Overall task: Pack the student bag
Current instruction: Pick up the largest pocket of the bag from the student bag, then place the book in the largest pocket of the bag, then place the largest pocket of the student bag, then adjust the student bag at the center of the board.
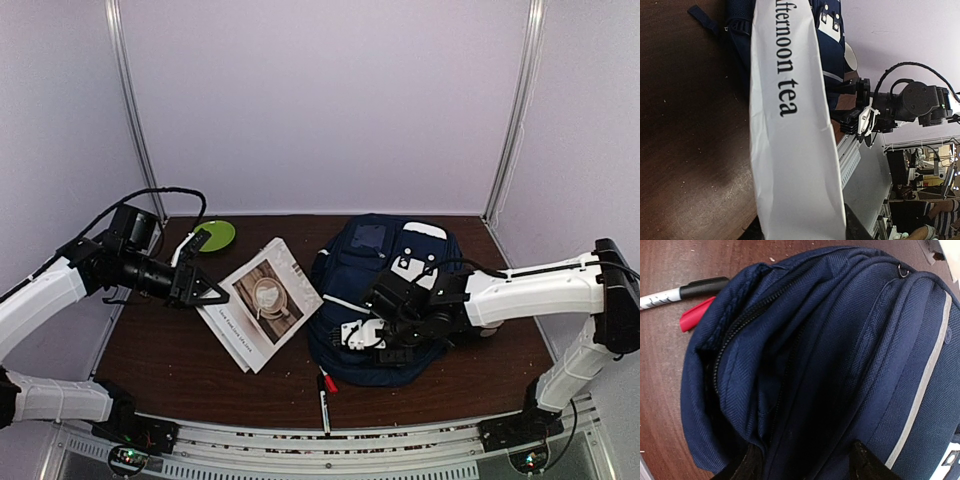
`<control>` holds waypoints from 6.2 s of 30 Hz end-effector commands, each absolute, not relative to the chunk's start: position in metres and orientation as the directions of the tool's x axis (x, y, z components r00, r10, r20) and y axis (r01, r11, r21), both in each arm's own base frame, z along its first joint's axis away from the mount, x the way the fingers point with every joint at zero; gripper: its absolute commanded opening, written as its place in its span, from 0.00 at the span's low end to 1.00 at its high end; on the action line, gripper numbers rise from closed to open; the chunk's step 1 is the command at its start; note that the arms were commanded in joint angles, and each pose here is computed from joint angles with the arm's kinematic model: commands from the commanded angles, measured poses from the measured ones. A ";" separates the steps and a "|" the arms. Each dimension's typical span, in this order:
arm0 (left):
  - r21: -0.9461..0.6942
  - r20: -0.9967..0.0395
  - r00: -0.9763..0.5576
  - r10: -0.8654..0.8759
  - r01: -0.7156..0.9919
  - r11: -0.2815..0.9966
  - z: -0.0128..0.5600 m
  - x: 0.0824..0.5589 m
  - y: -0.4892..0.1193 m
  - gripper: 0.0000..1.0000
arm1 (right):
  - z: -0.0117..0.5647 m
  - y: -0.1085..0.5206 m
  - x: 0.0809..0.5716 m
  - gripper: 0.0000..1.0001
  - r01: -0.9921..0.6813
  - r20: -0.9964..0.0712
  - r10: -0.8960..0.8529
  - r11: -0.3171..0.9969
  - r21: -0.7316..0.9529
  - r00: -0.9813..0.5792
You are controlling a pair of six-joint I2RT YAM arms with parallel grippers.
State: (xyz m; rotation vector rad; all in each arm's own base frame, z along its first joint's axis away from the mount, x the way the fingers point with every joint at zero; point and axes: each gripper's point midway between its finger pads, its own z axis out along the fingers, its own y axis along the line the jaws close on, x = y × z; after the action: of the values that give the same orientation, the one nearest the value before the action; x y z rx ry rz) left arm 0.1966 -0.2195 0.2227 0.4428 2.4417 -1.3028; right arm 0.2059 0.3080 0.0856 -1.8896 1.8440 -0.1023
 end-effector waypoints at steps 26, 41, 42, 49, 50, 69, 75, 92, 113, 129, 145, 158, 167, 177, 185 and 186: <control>-0.752 -0.544 -0.782 0.304 0.615 0.238 0.267 0.131 -0.233 0.21 | 0.299 0.280 0.297 0.00 -0.764 -0.645 -0.761 0.452 -0.460 -0.061; -0.806 -0.558 -0.758 0.339 0.592 -0.001 0.275 0.120 -0.297 0.20 | 0.358 0.283 0.316 0.00 -0.732 -0.750 -0.657 0.546 -0.407 -0.073; -0.806 -0.560 -0.750 0.353 0.592 -0.021 0.275 0.119 -0.307 0.20 | 0.358 0.284 0.317 0.00 -0.734 -0.752 -0.654 0.548 -0.402 -0.076; -0.843 -0.504 -0.792 0.345 0.537 0.002 0.246 0.154 -0.361 0.19 | 0.374 0.284 0.311 0.00 -0.741 -0.781 -0.621 0.554 -0.379 -0.066; -0.857 -0.478 -0.815 0.328 0.515 0.030 0.238 0.164 -0.368 0.19 | 0.376 0.283 0.309 0.00 -0.744 -0.783 -0.619 0.552 -0.377 -0.063; -0.984 -0.170 -0.972 -0.160 0.175 -0.019 0.187 0.292 -0.422 0.16 | 0.358 0.269 0.275 0.00 -0.793 -0.799 -0.599 0.513 -0.330 -0.055; -0.973 -0.223 -0.951 -0.213 0.204 0.110 0.183 0.319 -0.432 0.16 | 0.362 0.269 0.271 0.00 -0.799 -0.809 -0.586 0.509 -0.321 -0.049; -0.870 -0.299 -0.941 -0.160 0.200 0.450 0.137 0.357 -0.436 0.43 | 0.345 0.264 0.265 0.00 -0.807 -0.789 -0.613 0.484 -0.336 -0.039; -0.491 -0.501 -0.862 0.080 0.359 0.794 0.142 0.267 -0.299 0.98 | 0.236 0.262 0.216 0.00 -0.926 -0.665 -0.747 0.230 -0.301 0.031; -0.473 -0.559 -0.824 0.088 0.404 0.782 0.115 0.281 -0.296 0.92 | 0.168 0.256 0.179 0.42 -0.958 -0.481 -0.869 0.028 -0.284 0.117; -0.581 -0.500 -0.865 0.044 0.373 0.724 0.089 0.317 -0.352 0.51 | 0.191 0.241 0.197 0.44 -0.941 -0.557 -0.830 0.159 -0.299 0.036; -0.640 -0.484 -0.870 0.091 0.423 0.641 0.094 0.314 -0.412 0.00 | 0.191 0.241 0.217 0.43 -0.922 -0.572 -0.820 0.241 -0.302 -0.027; -0.626 -0.530 -0.835 0.147 0.502 0.597 0.115 0.284 -0.417 0.00 | 0.202 0.183 0.260 0.58 -0.834 -0.579 -0.782 0.466 -0.296 -0.231; -0.387 -0.523 -0.816 0.244 0.483 0.785 0.102 0.261 -0.332 0.40 | 0.189 0.085 0.321 0.74 -0.548 -0.600 -0.492 0.830 -0.103 -0.632; -0.418 -0.519 -0.832 0.196 0.447 0.791 0.095 0.287 -0.328 0.57 | 0.177 0.078 0.360 0.73 -0.481 -0.581 -0.393 0.877 -0.002 -0.713; -0.429 -0.517 -0.835 0.189 0.444 0.787 0.094 0.291 -0.332 0.58 | 0.173 0.079 0.365 0.73 -0.476 -0.572 -0.386 0.880 0.008 -0.723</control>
State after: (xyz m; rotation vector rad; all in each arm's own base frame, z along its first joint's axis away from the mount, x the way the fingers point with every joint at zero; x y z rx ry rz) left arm 0.2756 -0.3278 0.1062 0.4802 2.5148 -0.7593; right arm 0.3498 0.0712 0.1738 -0.6735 2.4536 0.1290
